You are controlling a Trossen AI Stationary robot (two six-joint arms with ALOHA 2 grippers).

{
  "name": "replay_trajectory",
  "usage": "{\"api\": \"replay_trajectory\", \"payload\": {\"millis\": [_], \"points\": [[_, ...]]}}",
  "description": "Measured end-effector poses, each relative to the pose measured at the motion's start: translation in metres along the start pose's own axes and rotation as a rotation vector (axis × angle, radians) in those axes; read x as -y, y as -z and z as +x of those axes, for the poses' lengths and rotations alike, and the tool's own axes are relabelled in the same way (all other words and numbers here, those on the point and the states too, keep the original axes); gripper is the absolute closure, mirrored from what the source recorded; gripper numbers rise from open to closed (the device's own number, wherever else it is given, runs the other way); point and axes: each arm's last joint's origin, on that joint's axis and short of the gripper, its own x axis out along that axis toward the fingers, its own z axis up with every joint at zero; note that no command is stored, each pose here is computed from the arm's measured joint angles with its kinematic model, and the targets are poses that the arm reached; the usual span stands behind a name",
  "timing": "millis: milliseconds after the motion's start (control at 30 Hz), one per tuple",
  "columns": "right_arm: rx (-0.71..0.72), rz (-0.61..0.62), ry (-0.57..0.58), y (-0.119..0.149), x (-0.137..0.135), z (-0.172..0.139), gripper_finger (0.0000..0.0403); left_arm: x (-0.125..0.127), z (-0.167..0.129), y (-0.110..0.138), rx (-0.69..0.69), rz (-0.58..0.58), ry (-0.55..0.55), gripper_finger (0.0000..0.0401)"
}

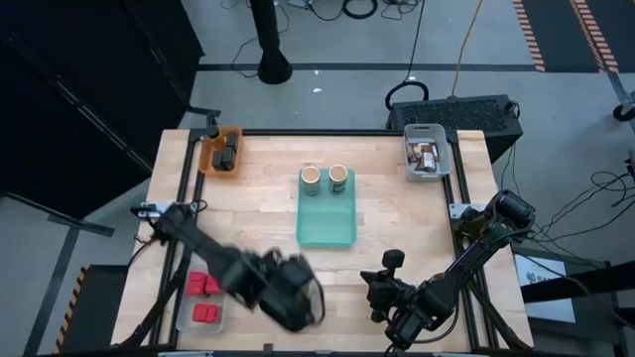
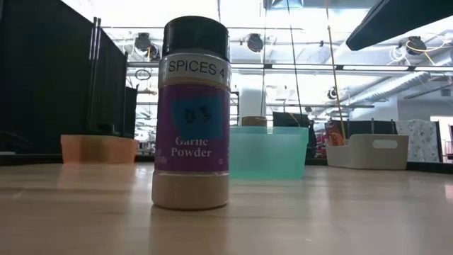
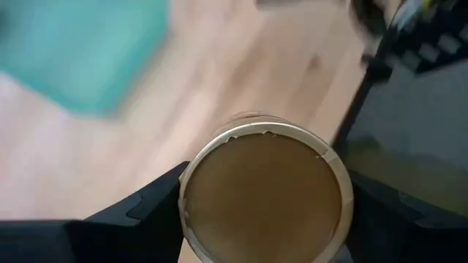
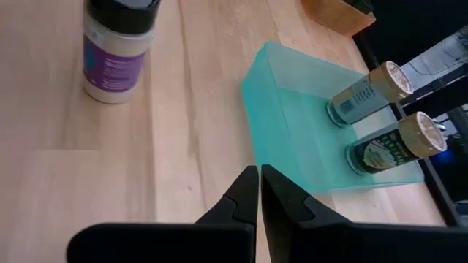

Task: Sort spices by type
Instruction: Put the brown seasoning bottle into the green bin

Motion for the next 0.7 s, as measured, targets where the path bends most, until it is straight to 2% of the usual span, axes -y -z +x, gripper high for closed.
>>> {"api": "replay_trajectory", "payload": {"millis": [133,300,400,533,700], "points": [[-0.026,-0.015,0.029,0.0,0.006,0.006,0.0403,-0.031,-0.011,-0.036,0.056,0.071,-0.053,0.012],[-0.103,-0.043,0.108,0.002,0.022,0.016,0.0403,-0.074,-0.006,-0.077,0.01,0.194,-0.149,0.012],[-0.148,-0.047,0.158,0.0,0.038,0.021,0.0403,-0.093,0.003,-0.097,-0.03,0.288,-0.168,0.012],[-0.197,-0.061,0.186,-0.005,0.065,0.027,0.0403,-0.112,0.014,-0.115,-0.072,0.433,-0.186,0.012],[-0.227,-0.05,0.142,-0.007,0.111,0.026,0.0403,-0.127,0.023,-0.127,-0.101,0.646,-0.205,0.012]]}}
